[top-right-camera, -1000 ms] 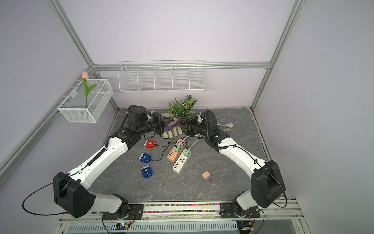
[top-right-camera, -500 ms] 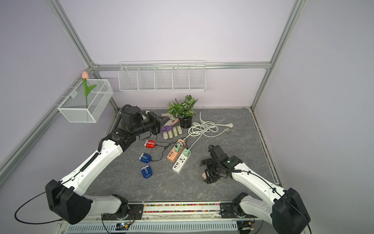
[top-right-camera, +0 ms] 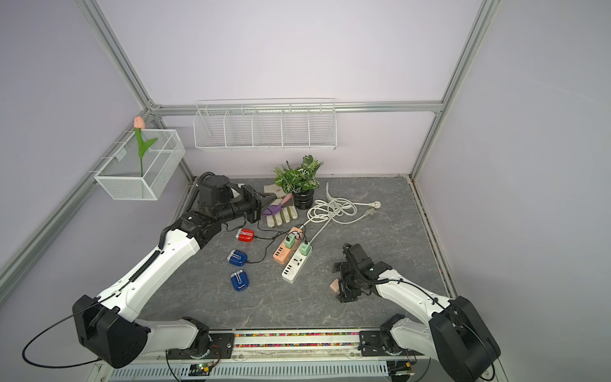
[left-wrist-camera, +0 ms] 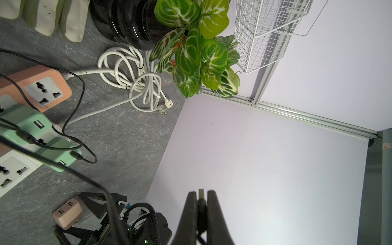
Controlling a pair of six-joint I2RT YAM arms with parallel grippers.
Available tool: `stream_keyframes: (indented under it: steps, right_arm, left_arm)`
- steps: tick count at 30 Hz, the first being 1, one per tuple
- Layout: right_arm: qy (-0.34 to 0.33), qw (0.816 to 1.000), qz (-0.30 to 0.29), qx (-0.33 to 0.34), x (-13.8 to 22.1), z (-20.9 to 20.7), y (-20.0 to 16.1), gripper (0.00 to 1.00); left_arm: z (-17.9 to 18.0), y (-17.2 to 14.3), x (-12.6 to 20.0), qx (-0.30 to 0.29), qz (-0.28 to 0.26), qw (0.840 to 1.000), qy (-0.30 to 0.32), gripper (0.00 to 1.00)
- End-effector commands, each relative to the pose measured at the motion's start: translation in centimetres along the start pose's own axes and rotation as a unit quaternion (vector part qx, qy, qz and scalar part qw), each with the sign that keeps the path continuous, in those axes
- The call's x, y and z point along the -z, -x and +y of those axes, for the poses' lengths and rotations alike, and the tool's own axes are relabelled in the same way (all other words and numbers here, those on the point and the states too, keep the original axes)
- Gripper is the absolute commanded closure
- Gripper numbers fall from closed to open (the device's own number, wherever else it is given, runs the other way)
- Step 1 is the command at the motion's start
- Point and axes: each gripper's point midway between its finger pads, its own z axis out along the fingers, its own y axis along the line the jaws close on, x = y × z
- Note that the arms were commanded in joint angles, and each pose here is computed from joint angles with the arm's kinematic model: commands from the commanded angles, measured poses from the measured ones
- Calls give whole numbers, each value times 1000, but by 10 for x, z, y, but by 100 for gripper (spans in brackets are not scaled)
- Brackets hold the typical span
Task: Charge the electric shaver
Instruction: Move the plug to the center of the board.
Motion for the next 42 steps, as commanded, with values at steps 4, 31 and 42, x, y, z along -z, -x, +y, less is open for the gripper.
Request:
stream_keyframes:
  steps: [4, 31, 42]
  right_arm:
    - [38, 998, -40, -35, 3, 30, 26, 13]
    - [-130, 976, 69, 161, -2, 45, 3, 19]
    - [-193, 962, 83, 172, -11, 26, 7, 27]
  left_arm:
    - [0, -3, 6, 1, 5, 1000, -6, 100]
    - [3, 1, 2, 8, 5, 1000, 0, 100]
    - [3, 6, 2, 8, -1, 1000, -3, 100]
